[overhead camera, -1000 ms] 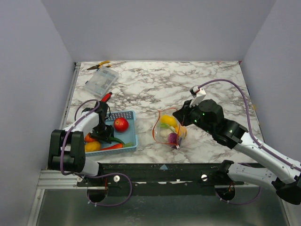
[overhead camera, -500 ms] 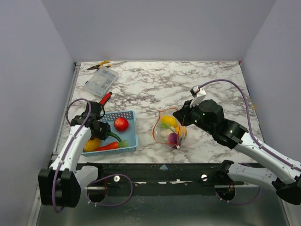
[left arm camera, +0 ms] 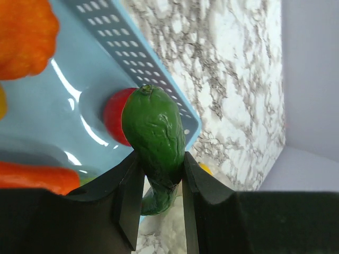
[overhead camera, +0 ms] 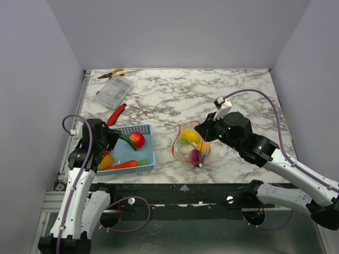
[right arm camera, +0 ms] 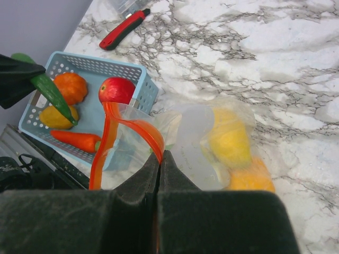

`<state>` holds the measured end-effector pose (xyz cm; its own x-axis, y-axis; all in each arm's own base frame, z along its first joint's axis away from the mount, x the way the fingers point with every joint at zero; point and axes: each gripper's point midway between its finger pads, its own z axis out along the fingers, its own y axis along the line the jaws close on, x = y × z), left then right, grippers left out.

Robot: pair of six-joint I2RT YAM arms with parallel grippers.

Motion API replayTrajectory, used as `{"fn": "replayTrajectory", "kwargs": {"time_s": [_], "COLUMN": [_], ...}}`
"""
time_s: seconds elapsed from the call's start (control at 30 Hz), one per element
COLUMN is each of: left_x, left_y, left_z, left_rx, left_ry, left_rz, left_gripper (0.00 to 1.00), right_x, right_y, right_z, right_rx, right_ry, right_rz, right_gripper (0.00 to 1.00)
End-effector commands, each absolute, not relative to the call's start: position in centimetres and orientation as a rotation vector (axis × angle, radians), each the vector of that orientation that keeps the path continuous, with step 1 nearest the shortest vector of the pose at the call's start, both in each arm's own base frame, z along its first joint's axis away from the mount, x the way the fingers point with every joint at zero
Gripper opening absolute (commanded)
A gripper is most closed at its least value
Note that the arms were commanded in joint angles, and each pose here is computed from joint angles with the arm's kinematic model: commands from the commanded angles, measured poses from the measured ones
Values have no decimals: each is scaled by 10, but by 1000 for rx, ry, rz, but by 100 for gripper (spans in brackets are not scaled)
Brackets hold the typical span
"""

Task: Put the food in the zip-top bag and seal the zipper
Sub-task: Pick up the fake vegetable from the bin, then place the fake vegetable in the zipper food storage bag.

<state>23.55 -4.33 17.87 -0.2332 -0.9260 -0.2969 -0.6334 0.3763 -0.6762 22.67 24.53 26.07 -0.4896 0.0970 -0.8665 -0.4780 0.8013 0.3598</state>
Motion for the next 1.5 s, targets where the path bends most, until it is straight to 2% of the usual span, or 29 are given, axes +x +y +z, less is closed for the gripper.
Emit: {"fn": "replayTrajectory", "kwargs": {"time_s": [0.0, 0.13, 0.27, 0.43, 0.6, 0.97, 1.2, 1.27, 1.37, 1.47], "left_x": [259, 262, 230, 178, 154, 120, 139, 156, 181, 186], "left_y": [-67, -111, -164, -226, -263, -284, -310, -315, -321, -323], "left_z": [217, 278, 344, 390, 394, 377, 348, 336, 316, 308], "left_rx": [-1010, -490, 1, 443, 610, 793, 835, 813, 764, 751], "left_ry": [1899, 1769, 1515, 1263, 1136, 893, 932, 952, 1004, 1034], "left_rz": [-752, -1000, -1292, -1340, -1334, -1306, -1254, -1191, -1117, -1114], "left_gripper": [0, 0, 0, 0, 0, 0, 5, 13, 47, 63], "right_x": [226, 225, 225, 223, 220, 215, 213, 213, 213, 212], "right_y": [251, 251, 252, 257, 262, 258, 260, 260, 259, 259], "right_z": [266, 268, 273, 276, 286, 300, 300, 300, 299, 301], "right_rx": [-282, -284, -286, -296, -297, -271, -267, -264, -261, -263], "right_ry": [1953, 1949, 1936, 1926, 1905, 1864, 1864, 1862, 1864, 1863], "right_rz": [749, 754, 767, 797, 847, 890, 911, 913, 912, 917], "right_gripper": [1, 1, 1, 1, 1, 1, 1, 1, 1, 1]}}
